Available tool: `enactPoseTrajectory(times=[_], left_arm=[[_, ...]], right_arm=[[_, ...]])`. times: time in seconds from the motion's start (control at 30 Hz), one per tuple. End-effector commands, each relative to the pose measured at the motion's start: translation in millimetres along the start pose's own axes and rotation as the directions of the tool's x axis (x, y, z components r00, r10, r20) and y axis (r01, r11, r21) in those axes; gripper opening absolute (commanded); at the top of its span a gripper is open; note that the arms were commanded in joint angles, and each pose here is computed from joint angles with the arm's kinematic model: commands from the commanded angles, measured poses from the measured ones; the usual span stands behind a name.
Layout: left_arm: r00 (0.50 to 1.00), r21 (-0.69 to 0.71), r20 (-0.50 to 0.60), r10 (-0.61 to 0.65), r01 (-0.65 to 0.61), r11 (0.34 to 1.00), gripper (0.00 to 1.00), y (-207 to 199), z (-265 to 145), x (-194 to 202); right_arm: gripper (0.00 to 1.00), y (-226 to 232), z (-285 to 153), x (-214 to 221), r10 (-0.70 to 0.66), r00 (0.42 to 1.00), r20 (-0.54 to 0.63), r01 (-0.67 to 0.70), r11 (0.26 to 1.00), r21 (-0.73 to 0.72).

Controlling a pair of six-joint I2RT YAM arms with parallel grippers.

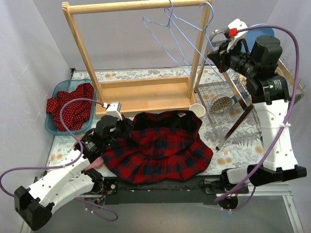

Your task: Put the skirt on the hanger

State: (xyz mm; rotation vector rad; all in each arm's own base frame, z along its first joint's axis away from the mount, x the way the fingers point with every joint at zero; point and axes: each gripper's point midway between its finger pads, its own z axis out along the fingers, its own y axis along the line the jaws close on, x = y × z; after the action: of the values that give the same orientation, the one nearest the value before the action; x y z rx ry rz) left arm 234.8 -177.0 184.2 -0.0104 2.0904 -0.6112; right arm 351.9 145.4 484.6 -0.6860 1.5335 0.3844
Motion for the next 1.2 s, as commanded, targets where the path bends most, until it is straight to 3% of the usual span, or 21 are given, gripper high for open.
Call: enactPoseTrajectory(times=[0.0, 0.2, 0.5, 0.63, 0.8, 1.0, 1.17], left_arm=[[1.000, 0.020, 0.027, 0.002, -0.002, 1.000, 0.00, -3, -2, -6], [1.000, 0.022, 0.026, 0.005, -0.005, 1.000, 0.00, -4, -1, -6], [1.000, 0.017, -0.005, 0.014, -0.014, 1.000, 0.00, -8, 1, -8], [1.000, 0.002, -0.006, 0.006, -0.006, 1.000, 0.00, -10, -1, -16], [1.000, -0.026, -0.019, -0.002, 0.002, 1.000, 0.00, -10, -4, -21], [1.000, -0.039, -0.005, -0.004, 0.004, 0.999, 0.00, -12, -9, -32], [1.000, -0.049, 0.031, -0.007, 0.009, 0.999, 0.00, -10, -21, -41]], right_arm=[[0.01, 1, -20, 6, -0.070, 0.998, 0.002, 0.070, 0.997, 0.045], [0.01, 6, -57, 25, -0.127, 0.990, -0.056, 0.132, 0.985, 0.107], [0.01, 43, -119, 29, -0.193, 0.978, -0.074, 0.197, 0.979, 0.054], [0.01, 56, -139, 54, -0.229, 0.963, -0.142, 0.234, 0.972, 0.020], [0.01, 69, -161, 62, -0.278, 0.949, -0.147, 0.281, 0.960, -0.001], [0.01, 114, -155, 90, -0.301, 0.947, -0.111, 0.264, 0.929, -0.260], [0.01, 143, -139, 123, -0.274, 0.954, -0.121, 0.184, 0.854, -0.487]])
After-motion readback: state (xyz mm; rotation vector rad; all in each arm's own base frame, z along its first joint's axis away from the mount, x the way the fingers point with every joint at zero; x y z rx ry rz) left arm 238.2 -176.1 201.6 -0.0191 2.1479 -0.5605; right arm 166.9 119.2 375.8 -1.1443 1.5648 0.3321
